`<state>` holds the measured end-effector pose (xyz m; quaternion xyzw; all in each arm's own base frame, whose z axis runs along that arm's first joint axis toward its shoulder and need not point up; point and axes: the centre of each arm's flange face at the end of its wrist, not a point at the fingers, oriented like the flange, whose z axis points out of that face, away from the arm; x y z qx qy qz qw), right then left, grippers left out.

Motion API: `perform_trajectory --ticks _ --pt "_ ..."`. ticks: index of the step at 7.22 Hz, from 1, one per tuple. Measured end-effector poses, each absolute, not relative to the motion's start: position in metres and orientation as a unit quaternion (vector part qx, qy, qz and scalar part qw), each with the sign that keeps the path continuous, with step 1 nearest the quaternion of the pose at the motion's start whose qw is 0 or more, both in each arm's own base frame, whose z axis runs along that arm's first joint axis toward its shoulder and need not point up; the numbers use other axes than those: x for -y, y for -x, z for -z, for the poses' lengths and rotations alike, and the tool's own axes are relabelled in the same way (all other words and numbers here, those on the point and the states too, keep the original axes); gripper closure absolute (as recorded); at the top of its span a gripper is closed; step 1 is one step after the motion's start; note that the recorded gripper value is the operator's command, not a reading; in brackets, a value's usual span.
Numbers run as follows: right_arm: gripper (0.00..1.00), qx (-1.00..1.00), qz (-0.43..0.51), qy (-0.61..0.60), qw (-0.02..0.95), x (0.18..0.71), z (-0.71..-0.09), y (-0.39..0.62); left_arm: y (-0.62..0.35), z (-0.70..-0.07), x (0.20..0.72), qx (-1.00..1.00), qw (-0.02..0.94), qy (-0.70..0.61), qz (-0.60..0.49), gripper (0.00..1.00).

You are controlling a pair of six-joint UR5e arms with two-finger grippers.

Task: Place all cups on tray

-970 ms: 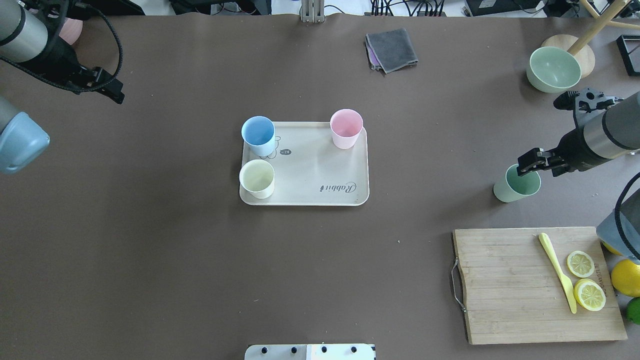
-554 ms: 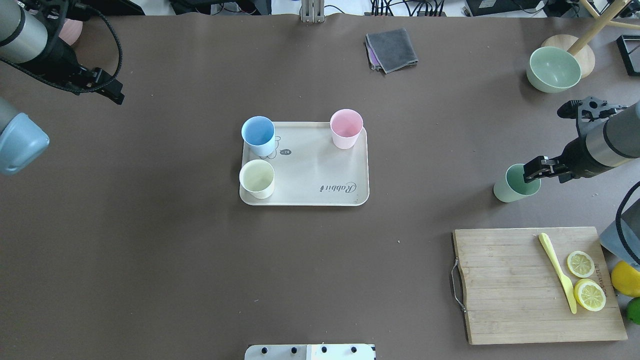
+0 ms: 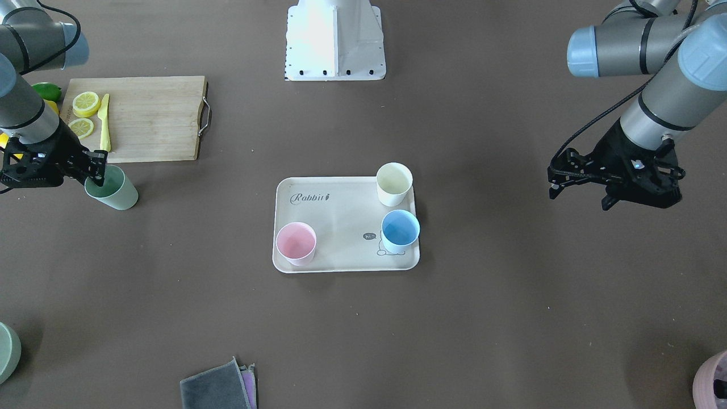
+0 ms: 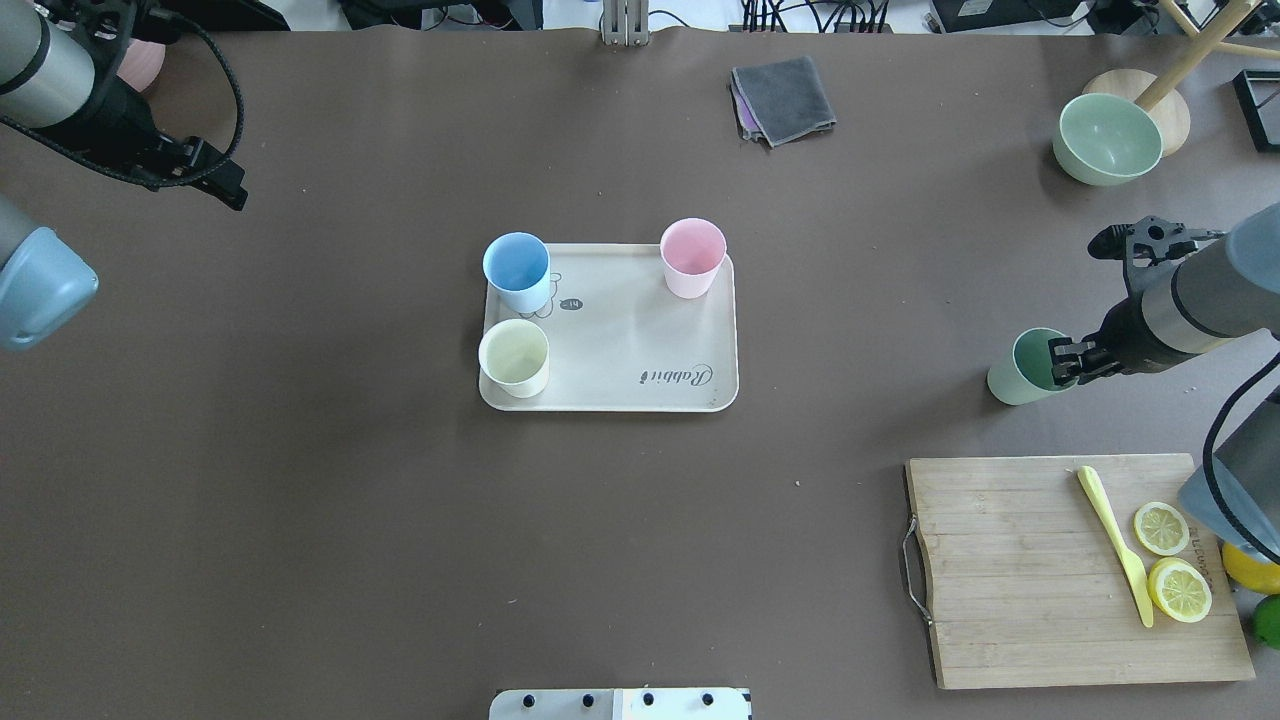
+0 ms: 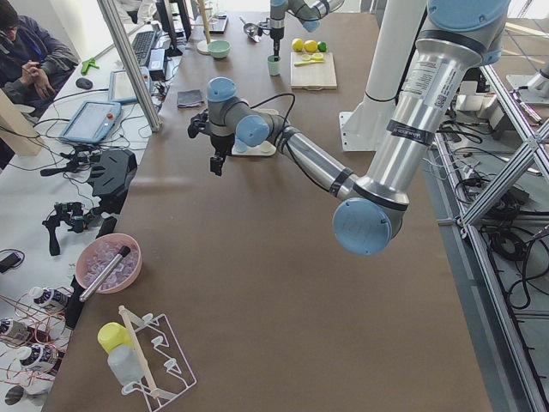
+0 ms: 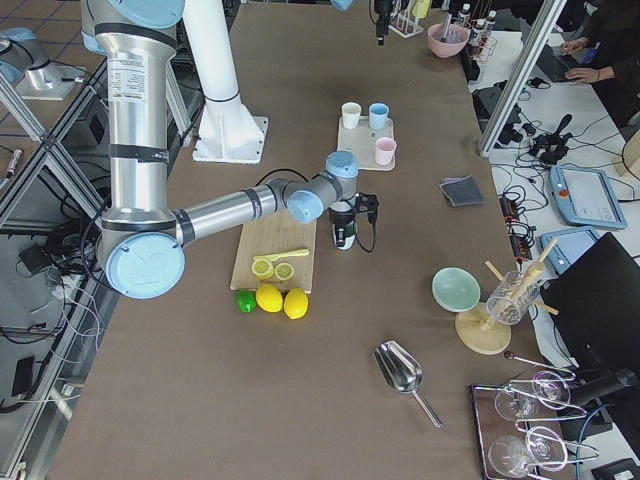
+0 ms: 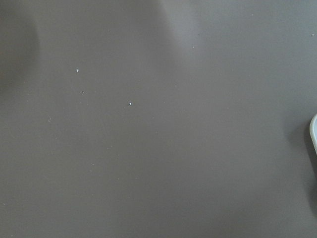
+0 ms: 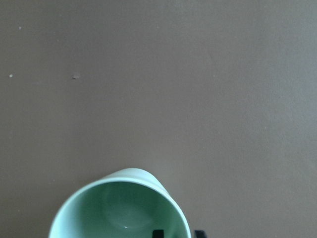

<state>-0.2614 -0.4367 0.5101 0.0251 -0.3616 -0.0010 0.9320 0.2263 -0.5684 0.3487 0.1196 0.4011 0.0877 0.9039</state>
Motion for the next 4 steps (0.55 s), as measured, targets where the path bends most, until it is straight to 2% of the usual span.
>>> perform_trajectory --ticks 2,4 --pt "1.0 0.373 0.01 -0.032 0.927 0.439 -0.495 0.268 -0.227 -0.35 0.569 -0.401 0.904 -0.119 -0.088 0.02" --pt "1.0 0.412 0.012 -0.036 0.91 0.461 -0.437 0.281 -0.229 -0.35 0.569 -0.401 0.904 -0.118 -0.089 0.02"
